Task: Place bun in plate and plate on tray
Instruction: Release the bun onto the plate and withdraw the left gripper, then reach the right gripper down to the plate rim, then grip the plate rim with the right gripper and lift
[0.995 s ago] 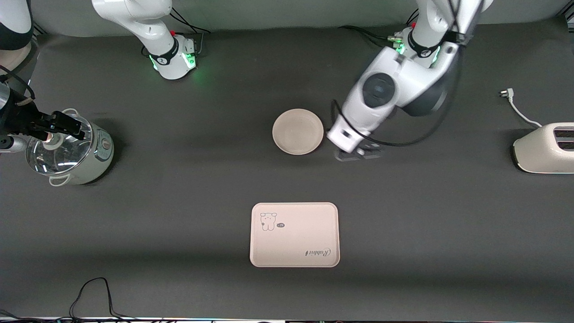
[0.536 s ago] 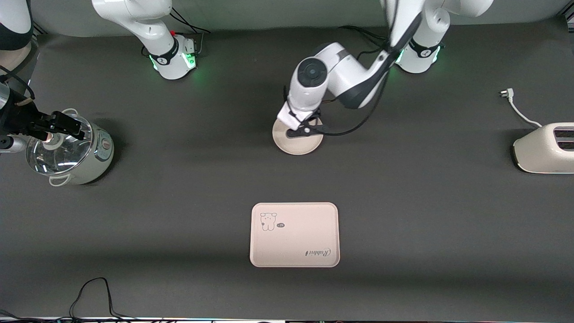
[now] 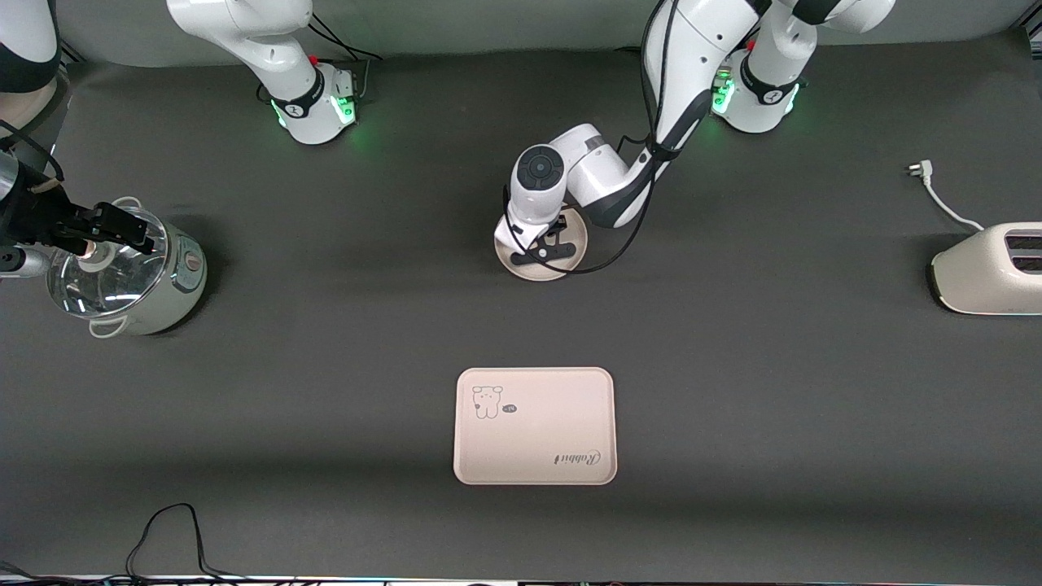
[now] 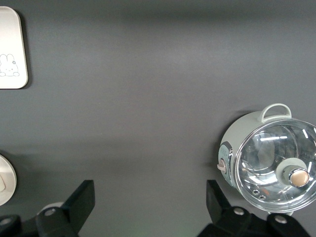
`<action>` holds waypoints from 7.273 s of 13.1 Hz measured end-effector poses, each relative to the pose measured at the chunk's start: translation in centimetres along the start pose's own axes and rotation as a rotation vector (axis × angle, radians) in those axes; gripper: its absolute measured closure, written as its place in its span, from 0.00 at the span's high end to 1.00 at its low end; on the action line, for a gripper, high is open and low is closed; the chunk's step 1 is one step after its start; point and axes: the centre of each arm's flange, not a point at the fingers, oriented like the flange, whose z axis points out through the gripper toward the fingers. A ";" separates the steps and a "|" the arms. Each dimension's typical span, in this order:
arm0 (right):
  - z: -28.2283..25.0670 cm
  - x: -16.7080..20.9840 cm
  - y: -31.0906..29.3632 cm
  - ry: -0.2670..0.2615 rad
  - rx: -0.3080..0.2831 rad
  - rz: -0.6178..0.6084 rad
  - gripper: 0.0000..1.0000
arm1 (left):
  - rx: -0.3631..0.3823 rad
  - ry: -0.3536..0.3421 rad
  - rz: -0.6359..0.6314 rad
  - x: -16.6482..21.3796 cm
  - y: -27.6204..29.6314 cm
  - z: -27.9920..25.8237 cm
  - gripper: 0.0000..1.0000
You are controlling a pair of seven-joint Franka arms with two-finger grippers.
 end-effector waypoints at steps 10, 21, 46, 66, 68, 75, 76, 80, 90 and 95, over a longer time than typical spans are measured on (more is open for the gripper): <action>0.3 0.1 0.1 -0.007 0.000 0.003 1.00 | 0.067 0.017 -0.010 7.3 -1.7 -10.5 1.00; 1.6 -5.0 -16.4 -0.058 0.067 -0.023 1.00 | 0.066 0.121 0.027 26.6 -33.2 -32.2 1.00; 27.0 -21.4 -40.3 0.029 0.199 -0.005 1.00 | 0.147 0.087 0.153 20.5 -47.6 -44.4 1.00; 42.8 -23.4 -40.7 0.150 0.212 -0.012 0.51 | 0.083 0.105 0.133 22.3 -48.6 -42.8 1.00; 42.8 -23.4 -40.7 0.151 0.213 -0.012 0.44 | 0.084 0.114 0.151 22.3 -47.6 -42.8 1.00; 42.4 -23.2 -41.0 0.164 0.227 -0.010 0.04 | 0.084 0.143 0.163 22.1 -46.9 -43.6 1.00; 42.3 -23.2 -41.0 0.164 0.227 -0.010 0.04 | 0.083 0.153 0.164 21.8 -46.9 -44.1 1.00; 41.9 -23.0 -41.1 0.171 0.236 -0.008 0.04 | 0.080 0.174 0.177 20.9 -46.3 -45.2 1.00; 25.7 -19.2 -40.7 0.173 0.361 0.075 0.04 | 0.087 0.158 0.211 20.9 -44.5 -44.0 1.00; 23.9 -13.8 -41.3 0.201 0.381 0.101 0.04 | 0.086 0.161 0.205 21.0 -44.8 -44.1 1.00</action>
